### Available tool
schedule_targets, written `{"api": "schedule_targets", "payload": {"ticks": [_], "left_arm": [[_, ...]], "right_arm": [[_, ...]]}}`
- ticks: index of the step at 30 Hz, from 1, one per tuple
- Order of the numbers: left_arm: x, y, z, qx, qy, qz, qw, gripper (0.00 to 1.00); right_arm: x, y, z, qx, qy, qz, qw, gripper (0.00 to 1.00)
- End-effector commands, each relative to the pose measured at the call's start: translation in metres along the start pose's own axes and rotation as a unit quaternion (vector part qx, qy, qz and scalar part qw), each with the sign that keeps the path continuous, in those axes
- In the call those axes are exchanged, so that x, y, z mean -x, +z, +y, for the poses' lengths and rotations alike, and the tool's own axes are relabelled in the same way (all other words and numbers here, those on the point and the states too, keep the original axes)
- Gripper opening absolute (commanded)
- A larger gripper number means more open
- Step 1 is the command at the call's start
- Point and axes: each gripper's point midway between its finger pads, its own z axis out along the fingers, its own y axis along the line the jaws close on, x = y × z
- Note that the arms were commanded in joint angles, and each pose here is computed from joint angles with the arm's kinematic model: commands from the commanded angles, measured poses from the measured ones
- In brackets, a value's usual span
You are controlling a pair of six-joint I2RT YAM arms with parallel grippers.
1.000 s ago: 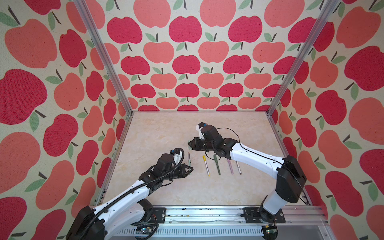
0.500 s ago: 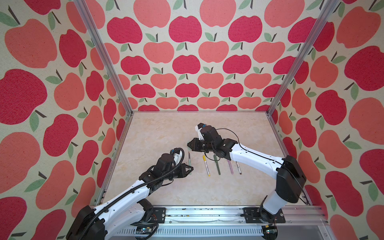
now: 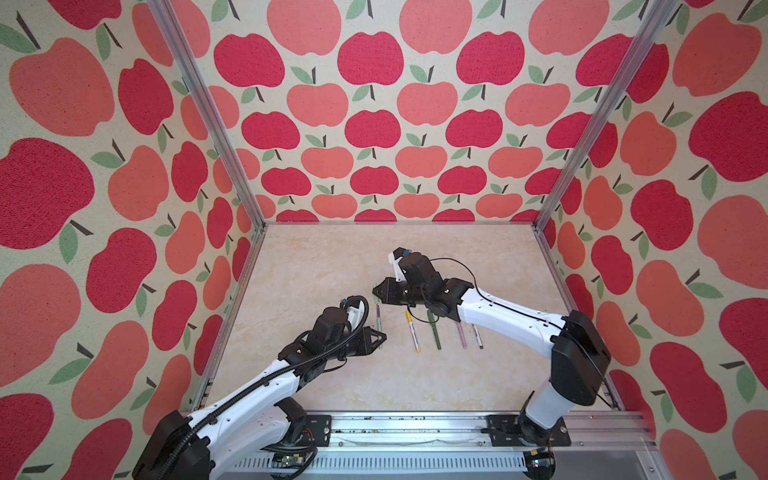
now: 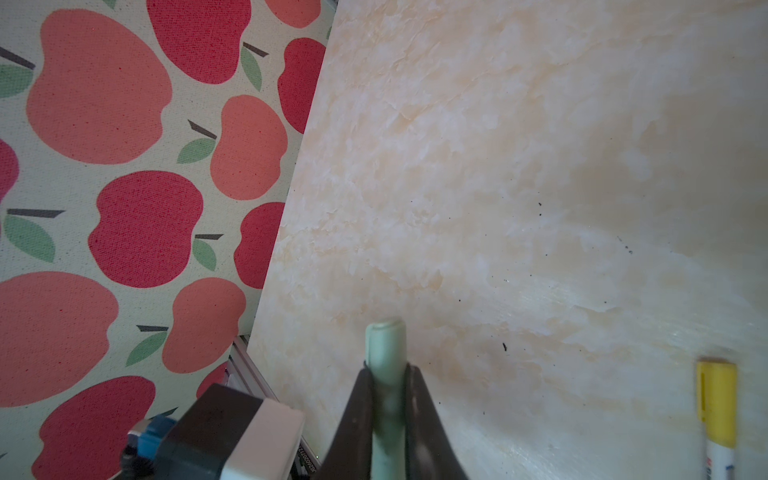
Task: Insert the pens into the pen caps
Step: 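Lower the cap onto the fountain pen nib with the right gripper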
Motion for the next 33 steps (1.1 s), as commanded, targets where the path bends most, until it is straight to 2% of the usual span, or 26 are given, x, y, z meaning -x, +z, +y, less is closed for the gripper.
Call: {"api": "schedule_targets", "payload": {"ticks": [1, 25, 33], "left_arm": [[0.013, -0.005, -0.013, -0.012, 0.015, -0.023, 1.000, 0.00], [0.015, -0.009, -0.016, -0.014, 0.018, -0.031, 0.999, 0.00], [0.008, -0.004, -0.011, -0.014, 0.009, -0.018, 1.000, 0.00]], "right_arm": [[-0.009, 0.006, -0.007, -0.011, -0.006, 0.009, 1.000, 0.04], [-0.010, 0.007, -0.011, -0.019, -0.028, -0.001, 0.999, 0.04], [0.011, -0.001, -0.007, -0.016, -0.035, -0.023, 0.999, 0.04]]}}
